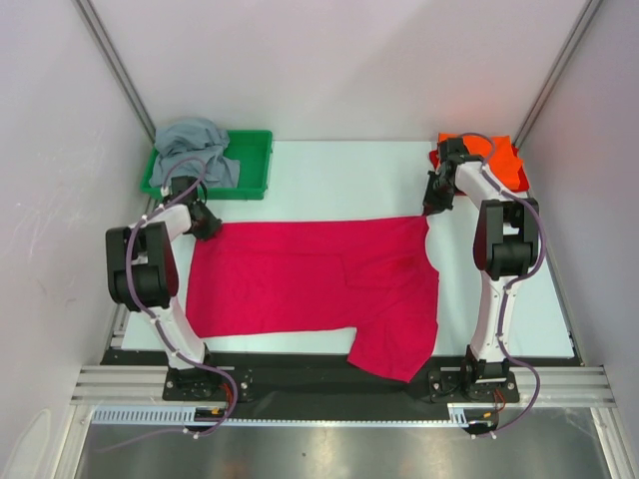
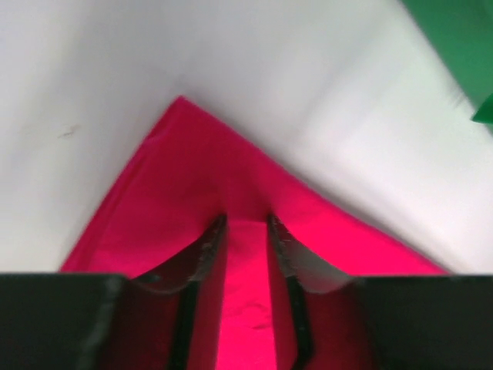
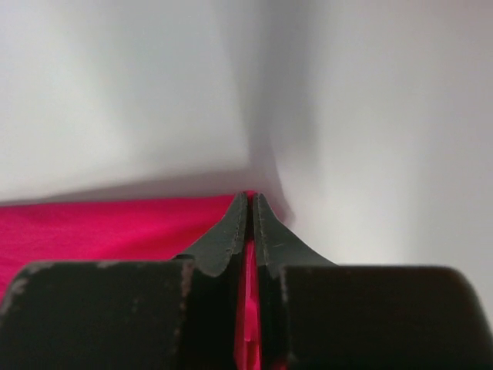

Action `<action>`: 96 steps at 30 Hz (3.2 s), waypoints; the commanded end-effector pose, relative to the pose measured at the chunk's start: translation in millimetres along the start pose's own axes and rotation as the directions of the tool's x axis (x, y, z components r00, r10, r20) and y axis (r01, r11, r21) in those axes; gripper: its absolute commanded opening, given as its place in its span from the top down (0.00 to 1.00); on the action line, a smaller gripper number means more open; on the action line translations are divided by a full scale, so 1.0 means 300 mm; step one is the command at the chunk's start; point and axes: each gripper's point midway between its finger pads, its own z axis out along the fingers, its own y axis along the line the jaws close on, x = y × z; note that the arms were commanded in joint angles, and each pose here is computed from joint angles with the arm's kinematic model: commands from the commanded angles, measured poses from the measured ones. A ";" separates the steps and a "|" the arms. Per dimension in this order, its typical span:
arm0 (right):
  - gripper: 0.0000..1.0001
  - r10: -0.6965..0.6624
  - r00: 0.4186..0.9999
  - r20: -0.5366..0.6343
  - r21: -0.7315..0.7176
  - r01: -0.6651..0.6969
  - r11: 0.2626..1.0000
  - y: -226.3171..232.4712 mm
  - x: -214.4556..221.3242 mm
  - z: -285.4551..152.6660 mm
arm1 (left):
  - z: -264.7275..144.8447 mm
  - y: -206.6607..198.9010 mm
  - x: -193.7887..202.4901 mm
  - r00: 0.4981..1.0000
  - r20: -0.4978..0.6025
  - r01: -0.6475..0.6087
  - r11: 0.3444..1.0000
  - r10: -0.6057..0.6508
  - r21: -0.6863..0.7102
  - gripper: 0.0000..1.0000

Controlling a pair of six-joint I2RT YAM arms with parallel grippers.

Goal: Fold and stack the t-shirts
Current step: Fold the tshirt

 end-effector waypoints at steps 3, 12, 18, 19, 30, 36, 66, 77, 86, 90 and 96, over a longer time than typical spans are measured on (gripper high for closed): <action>0.72 -0.005 1.000 0.023 0.077 0.003 0.997 -0.048 -0.054 -0.046 | -0.114 0.043 -0.078 0.994 0.105 0.035 0.999 -0.031 -0.037 0.63; 0.56 -0.034 0.999 0.011 0.155 0.032 0.987 -0.057 0.048 -0.212 | -0.152 0.056 -0.050 0.997 0.073 0.011 0.998 -0.007 -0.054 0.66; 0.61 -0.109 0.993 -0.035 0.090 0.112 0.990 0.075 0.143 -0.164 | -0.077 0.102 0.052 0.998 -0.058 0.019 0.994 -0.026 -0.109 0.68; 0.63 -0.114 0.993 -0.029 0.098 0.116 0.988 0.082 0.141 -0.155 | -0.065 0.106 0.062 0.997 -0.074 0.015 0.993 -0.024 -0.119 0.69; 0.75 -0.158 0.985 -0.063 0.229 0.169 0.959 0.051 0.171 0.034 | 0.024 0.154 0.089 0.988 -0.142 0.021 0.973 -0.055 -0.228 0.70; 0.67 -0.188 0.982 -0.036 0.204 0.191 0.960 0.069 0.097 0.104 | 0.045 0.119 0.055 0.992 -0.100 0.055 0.981 -0.075 -0.187 0.69; 0.45 -0.141 0.990 0.007 -0.141 0.141 0.980 0.167 0.232 -0.409 | -0.386 -0.043 -0.035 0.994 0.110 -0.009 0.994 -0.003 0.111 0.52; 0.62 0.014 0.997 -0.074 -0.270 -0.034 0.962 0.137 0.359 -0.203 | -0.451 -0.122 0.230 0.988 0.013 -0.154 0.965 0.154 0.213 0.58; 0.65 0.057 0.991 -0.120 -0.263 -0.088 0.961 0.126 0.336 -0.100 | -0.455 -0.125 0.254 0.980 0.013 -0.196 0.957 0.198 0.214 0.58; 0.65 0.046 0.993 -0.107 -0.269 -0.073 0.960 0.129 0.321 -0.083 | -0.453 -0.128 0.248 0.979 0.016 -0.200 0.956 0.201 0.213 0.58; 0.70 0.032 0.993 -0.115 -0.303 -0.066 0.951 0.163 0.291 -0.071 | -0.446 -0.140 0.240 0.979 0.010 -0.202 0.956 0.205 0.215 0.58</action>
